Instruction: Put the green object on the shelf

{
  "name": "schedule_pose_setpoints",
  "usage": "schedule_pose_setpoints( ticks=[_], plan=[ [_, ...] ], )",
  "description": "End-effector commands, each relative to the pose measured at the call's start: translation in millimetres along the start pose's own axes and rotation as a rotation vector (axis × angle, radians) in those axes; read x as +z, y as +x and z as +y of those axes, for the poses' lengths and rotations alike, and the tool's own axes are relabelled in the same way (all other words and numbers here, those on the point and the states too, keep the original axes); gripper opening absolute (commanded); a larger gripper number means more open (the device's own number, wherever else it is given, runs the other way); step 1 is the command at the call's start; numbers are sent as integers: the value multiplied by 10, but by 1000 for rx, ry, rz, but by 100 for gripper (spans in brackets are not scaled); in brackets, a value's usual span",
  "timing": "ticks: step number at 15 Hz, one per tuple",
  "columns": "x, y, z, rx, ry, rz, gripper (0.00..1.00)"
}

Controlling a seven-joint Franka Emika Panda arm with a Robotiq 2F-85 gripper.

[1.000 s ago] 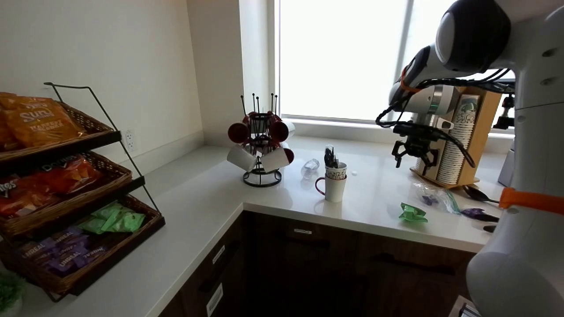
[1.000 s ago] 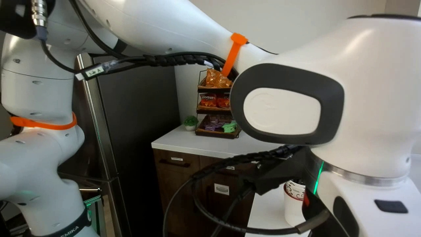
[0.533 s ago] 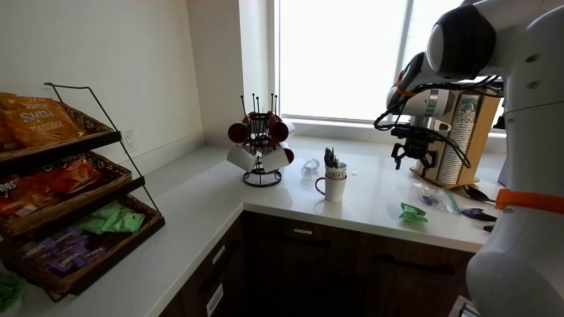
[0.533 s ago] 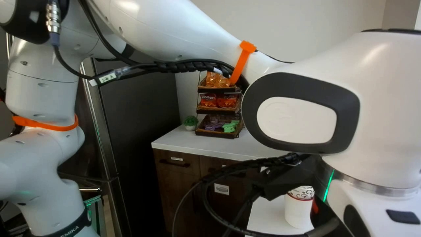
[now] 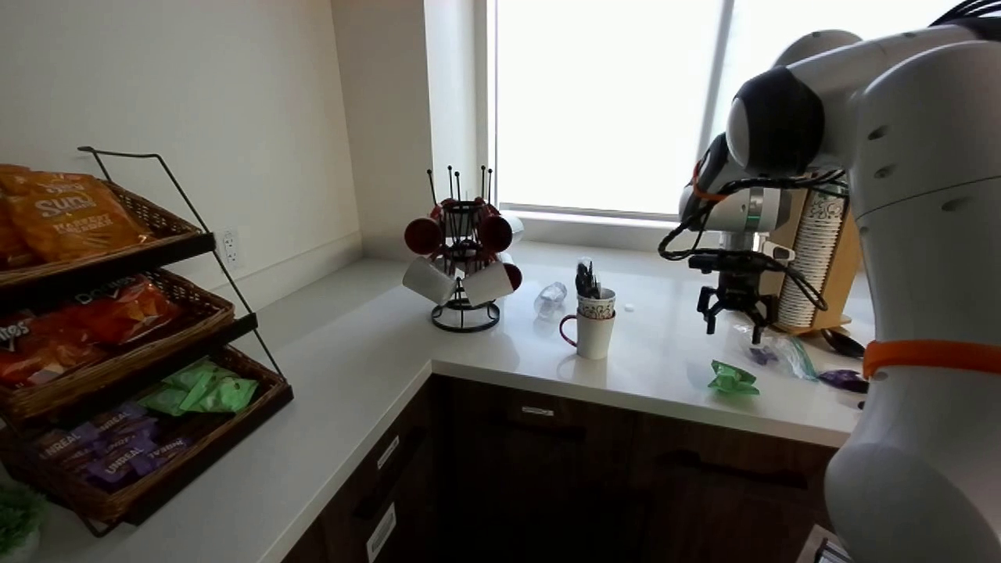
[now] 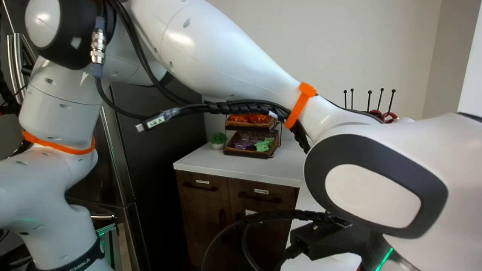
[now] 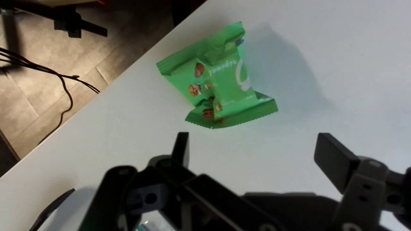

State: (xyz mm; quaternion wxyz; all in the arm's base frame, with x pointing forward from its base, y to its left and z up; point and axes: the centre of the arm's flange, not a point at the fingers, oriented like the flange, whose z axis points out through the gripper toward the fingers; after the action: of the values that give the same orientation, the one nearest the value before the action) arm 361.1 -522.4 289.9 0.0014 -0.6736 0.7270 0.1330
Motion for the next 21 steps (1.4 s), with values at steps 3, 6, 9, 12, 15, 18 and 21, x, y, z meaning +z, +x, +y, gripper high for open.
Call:
schedule_pose_setpoints(
  ticks=[3, 6, 9, 12, 15, 18, 21],
  plan=[
    [163, 316, -162, 25, -77, -23, 100],
    [257, 376, -193, 41, -117, -65, 100],
    [326, 399, -198, 63, -157, -123, 100],
    [381, 394, -199, 122, -202, -157, 100],
    [435, 372, -189, 184, -214, -148, 100],
    [464, 440, -217, 217, -188, -93, 100],
    [441, 494, -260, 231, -159, -64, 100]
  ],
)
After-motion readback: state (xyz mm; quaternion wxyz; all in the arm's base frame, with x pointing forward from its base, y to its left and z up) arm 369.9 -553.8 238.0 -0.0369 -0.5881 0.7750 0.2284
